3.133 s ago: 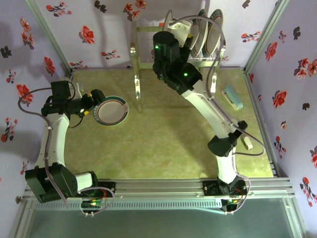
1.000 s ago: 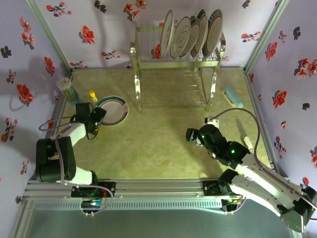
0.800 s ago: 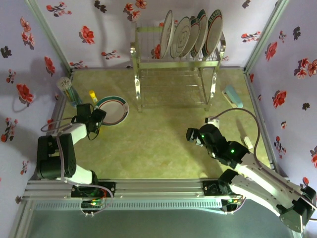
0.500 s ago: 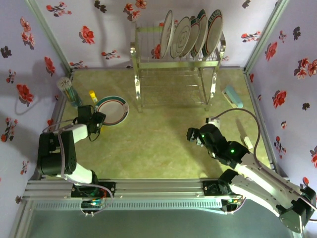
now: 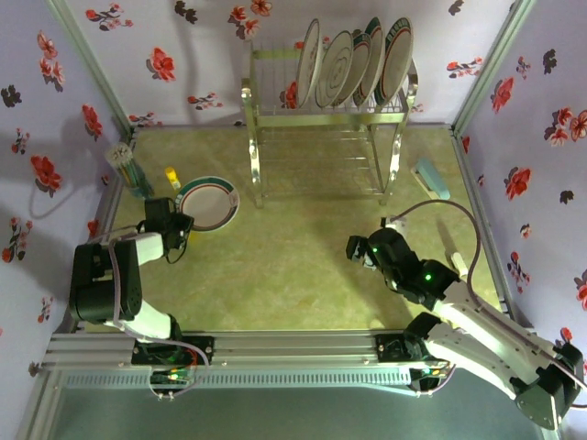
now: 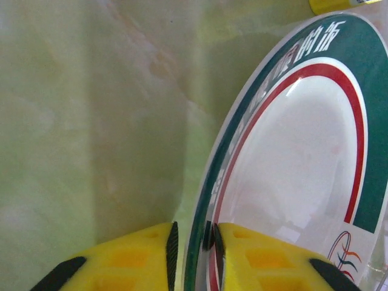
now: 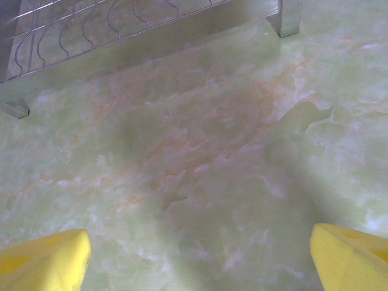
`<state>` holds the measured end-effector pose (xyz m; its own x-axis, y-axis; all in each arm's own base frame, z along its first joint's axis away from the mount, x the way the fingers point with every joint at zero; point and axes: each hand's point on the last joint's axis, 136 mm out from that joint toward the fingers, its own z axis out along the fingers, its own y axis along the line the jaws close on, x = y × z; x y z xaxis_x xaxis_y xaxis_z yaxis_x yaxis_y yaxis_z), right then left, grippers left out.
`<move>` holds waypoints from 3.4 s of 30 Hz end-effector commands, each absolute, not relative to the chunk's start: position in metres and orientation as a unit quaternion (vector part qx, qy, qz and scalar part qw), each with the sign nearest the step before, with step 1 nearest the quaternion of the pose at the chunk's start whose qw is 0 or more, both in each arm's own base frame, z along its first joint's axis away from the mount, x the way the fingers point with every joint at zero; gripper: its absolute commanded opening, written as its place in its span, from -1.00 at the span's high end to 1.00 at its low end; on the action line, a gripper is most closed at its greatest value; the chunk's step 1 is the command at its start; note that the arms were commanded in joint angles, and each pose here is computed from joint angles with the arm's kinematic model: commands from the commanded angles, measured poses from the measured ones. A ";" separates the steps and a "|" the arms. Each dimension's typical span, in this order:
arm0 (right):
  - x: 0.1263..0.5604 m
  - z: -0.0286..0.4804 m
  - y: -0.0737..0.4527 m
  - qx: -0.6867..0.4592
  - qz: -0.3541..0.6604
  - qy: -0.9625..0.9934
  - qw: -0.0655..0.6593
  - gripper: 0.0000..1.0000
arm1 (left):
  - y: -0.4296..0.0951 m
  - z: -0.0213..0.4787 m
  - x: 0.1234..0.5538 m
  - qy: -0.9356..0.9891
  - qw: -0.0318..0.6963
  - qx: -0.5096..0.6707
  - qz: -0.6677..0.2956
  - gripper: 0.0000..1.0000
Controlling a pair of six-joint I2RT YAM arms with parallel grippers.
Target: Load the plates into the dish rack
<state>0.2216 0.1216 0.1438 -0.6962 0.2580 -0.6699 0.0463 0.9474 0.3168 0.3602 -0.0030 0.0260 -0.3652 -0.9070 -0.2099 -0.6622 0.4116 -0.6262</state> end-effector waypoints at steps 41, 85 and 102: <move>0.255 0.181 0.150 0.030 0.162 0.923 0.348 -0.91 | -0.019 0.154 0.280 0.875 0.331 -0.301 -0.187 1.00; 0.278 0.284 0.274 -0.125 0.511 0.796 0.301 -0.51 | -0.163 0.298 0.270 0.794 0.369 0.058 -0.480 1.00; 0.270 0.299 0.260 -0.152 0.475 0.808 0.313 -0.48 | -0.169 0.287 0.281 0.805 0.361 0.057 -0.467 1.00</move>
